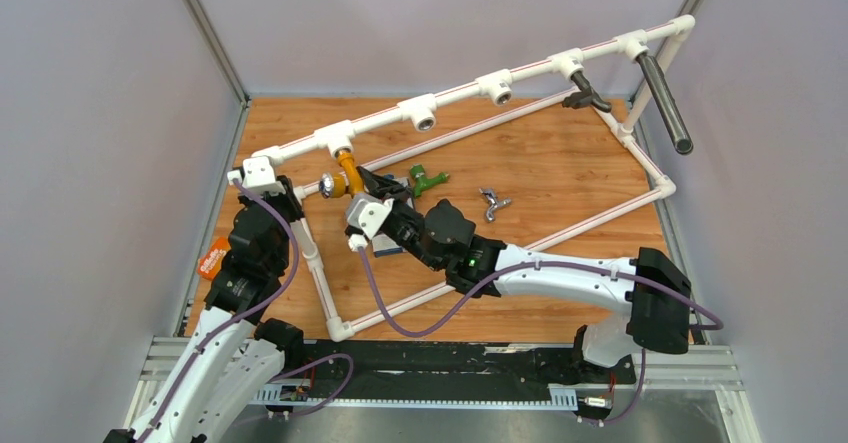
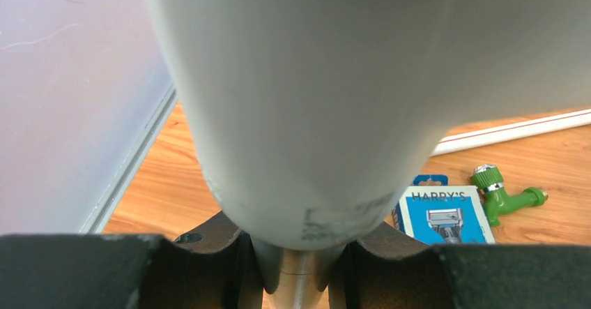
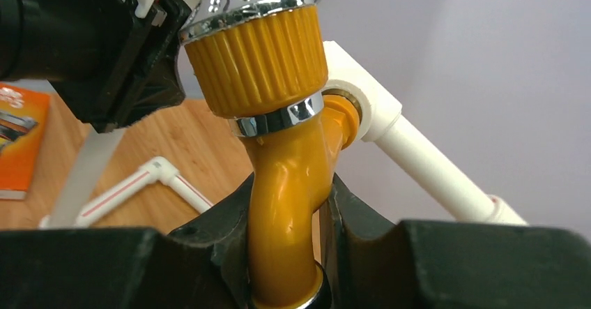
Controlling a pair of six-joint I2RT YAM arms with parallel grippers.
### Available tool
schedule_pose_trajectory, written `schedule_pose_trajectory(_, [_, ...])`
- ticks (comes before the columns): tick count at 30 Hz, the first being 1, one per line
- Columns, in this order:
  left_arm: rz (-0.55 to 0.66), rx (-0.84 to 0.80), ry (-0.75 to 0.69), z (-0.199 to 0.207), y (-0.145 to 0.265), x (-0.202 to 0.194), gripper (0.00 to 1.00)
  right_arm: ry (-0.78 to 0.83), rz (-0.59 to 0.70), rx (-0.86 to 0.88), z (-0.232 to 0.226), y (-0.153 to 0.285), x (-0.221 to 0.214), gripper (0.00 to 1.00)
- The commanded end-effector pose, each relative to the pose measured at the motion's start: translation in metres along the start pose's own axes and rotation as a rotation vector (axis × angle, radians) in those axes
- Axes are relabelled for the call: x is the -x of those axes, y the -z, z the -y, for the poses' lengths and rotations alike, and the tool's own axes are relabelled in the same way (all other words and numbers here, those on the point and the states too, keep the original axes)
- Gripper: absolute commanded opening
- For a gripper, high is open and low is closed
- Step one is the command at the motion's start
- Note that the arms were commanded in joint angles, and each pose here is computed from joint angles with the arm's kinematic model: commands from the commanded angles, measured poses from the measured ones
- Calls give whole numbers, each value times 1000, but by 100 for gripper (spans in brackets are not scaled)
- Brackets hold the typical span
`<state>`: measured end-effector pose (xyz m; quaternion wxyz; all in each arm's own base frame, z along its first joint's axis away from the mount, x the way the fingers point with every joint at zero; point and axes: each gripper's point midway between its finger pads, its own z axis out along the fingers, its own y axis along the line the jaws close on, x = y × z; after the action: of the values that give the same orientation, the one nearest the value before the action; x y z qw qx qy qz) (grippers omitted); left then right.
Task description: Install the water faucets
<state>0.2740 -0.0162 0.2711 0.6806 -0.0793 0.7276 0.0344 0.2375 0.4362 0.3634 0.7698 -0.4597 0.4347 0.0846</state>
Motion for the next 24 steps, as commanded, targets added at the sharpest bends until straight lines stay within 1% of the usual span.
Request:
schedule_pose_trajectory(1, [-104, -88, 30, 15, 11, -29, 0, -367, -62, -19, -14, -14, -35, 0])
schedule_pose_trajectory(9, [-92, -79, 40, 13, 13, -26, 0, -714, 14, -147, 2, -15, -19, 0])
schedule_pose_trajectory(12, [-89, -81, 40, 13, 14, -25, 0, -815, 38, -201, 8, -14, -18, 0])
schedule_pose_trajectory(24, [-81, -70, 49, 10, 15, -23, 0, -1334, 100, -396, 31, -5, -18, 0])
